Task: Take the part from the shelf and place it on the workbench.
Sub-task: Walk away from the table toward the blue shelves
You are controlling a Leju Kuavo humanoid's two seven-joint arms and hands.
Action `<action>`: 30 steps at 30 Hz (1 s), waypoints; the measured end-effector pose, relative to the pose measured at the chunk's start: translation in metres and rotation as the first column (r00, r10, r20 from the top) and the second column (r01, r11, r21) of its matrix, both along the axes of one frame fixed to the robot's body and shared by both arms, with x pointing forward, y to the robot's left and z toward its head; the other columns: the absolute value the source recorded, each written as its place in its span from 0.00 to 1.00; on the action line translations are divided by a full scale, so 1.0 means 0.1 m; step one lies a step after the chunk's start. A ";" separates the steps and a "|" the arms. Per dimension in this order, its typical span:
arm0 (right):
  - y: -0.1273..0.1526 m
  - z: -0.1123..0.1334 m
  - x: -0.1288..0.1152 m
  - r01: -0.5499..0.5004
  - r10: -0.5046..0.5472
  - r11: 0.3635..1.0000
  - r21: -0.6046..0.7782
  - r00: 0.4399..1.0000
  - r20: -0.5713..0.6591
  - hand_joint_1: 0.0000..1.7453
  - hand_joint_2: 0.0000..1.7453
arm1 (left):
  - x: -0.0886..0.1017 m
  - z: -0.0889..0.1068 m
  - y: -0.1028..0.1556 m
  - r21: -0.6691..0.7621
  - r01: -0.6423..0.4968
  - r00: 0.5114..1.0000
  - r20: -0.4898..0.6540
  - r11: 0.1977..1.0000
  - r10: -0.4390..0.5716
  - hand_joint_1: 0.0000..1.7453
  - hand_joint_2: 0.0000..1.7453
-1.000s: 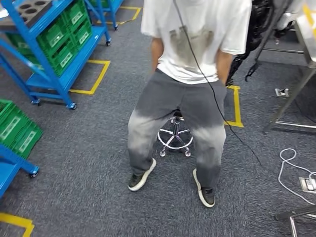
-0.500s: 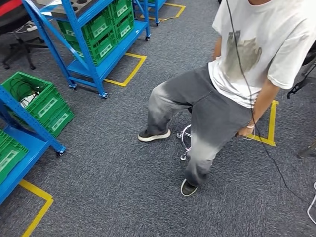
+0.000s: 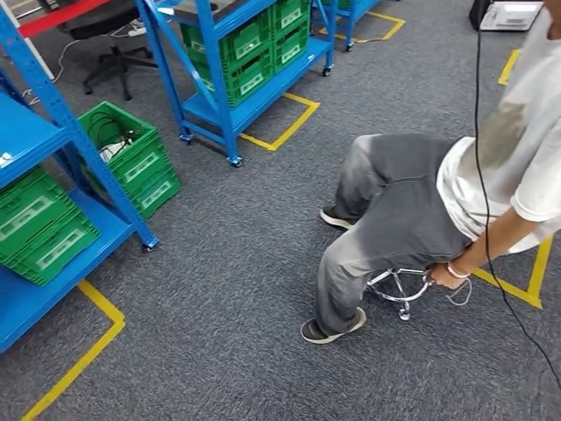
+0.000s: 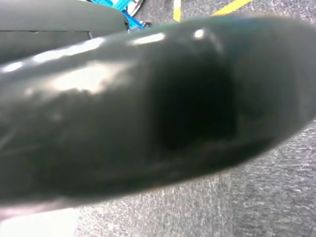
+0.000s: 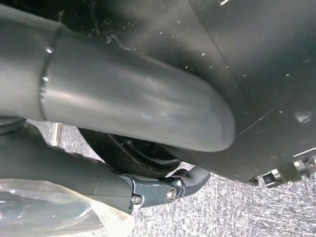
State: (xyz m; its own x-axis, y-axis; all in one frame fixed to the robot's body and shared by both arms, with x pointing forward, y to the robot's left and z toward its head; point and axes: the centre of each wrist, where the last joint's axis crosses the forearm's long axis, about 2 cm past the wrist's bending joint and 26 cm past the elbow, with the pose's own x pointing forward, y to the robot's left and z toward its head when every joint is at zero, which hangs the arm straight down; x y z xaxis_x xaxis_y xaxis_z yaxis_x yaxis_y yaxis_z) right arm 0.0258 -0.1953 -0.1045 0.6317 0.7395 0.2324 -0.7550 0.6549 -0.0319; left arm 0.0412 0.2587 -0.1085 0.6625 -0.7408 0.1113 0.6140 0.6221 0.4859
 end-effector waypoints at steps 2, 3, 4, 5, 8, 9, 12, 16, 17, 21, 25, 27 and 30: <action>0.00 0.00 0.00 0.013 -0.013 1.000 0.002 1.000 0.002 0.00 0.00 | -0.03 0.00 -0.01 0.001 0.011 1.000 -0.004 1.000 -0.011 0.00 0.00; 0.01 0.00 0.00 0.018 -0.018 1.000 0.003 1.000 0.004 0.00 0.00 | -0.03 0.00 -0.02 0.002 0.015 1.000 -0.003 1.000 -0.015 0.00 0.00; 0.01 0.00 0.01 0.026 -0.026 1.000 0.005 1.000 0.008 0.00 0.00 | -0.02 0.00 -0.03 0.001 0.022 1.000 -0.001 1.000 -0.022 0.00 0.00; 0.01 0.00 0.02 0.035 -0.035 0.999 0.006 0.999 0.012 0.00 0.00 | 0.00 0.00 -0.04 0.002 0.033 0.999 0.001 0.999 -0.033 0.00 0.00; 0.01 0.01 0.05 0.079 -0.079 0.997 0.004 0.997 0.016 0.00 0.00 | 0.02 0.01 -0.10 0.002 0.082 0.997 0.005 0.997 -0.082 0.00 0.00; 0.02 0.01 0.04 0.098 -0.098 0.995 0.005 0.995 0.014 0.00 0.00 | 0.02 0.01 -0.13 0.002 0.099 0.995 0.003 0.995 -0.099 0.00 0.00; 0.07 0.01 -0.01 0.160 -0.160 0.987 0.022 0.987 0.003 0.00 0.00 | 0.03 0.02 -0.22 0.009 0.150 0.989 -0.011 0.989 -0.150 0.00 0.00; 0.11 0.02 -0.02 0.213 -0.213 0.976 0.038 0.977 -0.001 0.00 0.00 | 0.08 0.04 -0.35 0.012 0.177 0.983 -0.060 0.984 -0.176 0.00 0.00; 0.12 0.02 -0.02 0.217 -0.217 0.975 0.039 0.976 -0.003 0.00 0.00 | 0.13 0.05 -0.38 0.002 0.173 0.981 -0.086 0.985 -0.173 0.00 0.00; 0.11 0.02 -0.03 0.213 -0.213 0.976 0.035 0.977 -0.014 0.00 0.00 | 0.57 0.13 -0.47 -0.012 0.168 0.976 -0.140 0.986 -0.168 0.00 0.00; 0.09 0.01 -0.04 0.202 -0.202 0.979 0.033 0.979 -0.022 0.00 0.00 | 0.97 0.24 -0.51 -0.007 0.173 0.978 -0.119 0.985 -0.172 0.00 0.00; 0.08 0.01 -0.05 0.190 -0.189 0.981 0.038 0.982 -0.029 0.00 0.00 | 1.11 0.28 -0.50 -0.001 0.169 0.979 -0.115 0.986 -0.168 0.00 0.00; 0.02 0.00 -0.04 0.162 -0.160 0.986 0.049 0.986 -0.039 0.00 0.00 | 1.41 0.37 -0.41 0.005 0.141 0.983 -0.120 0.990 -0.139 0.00 0.00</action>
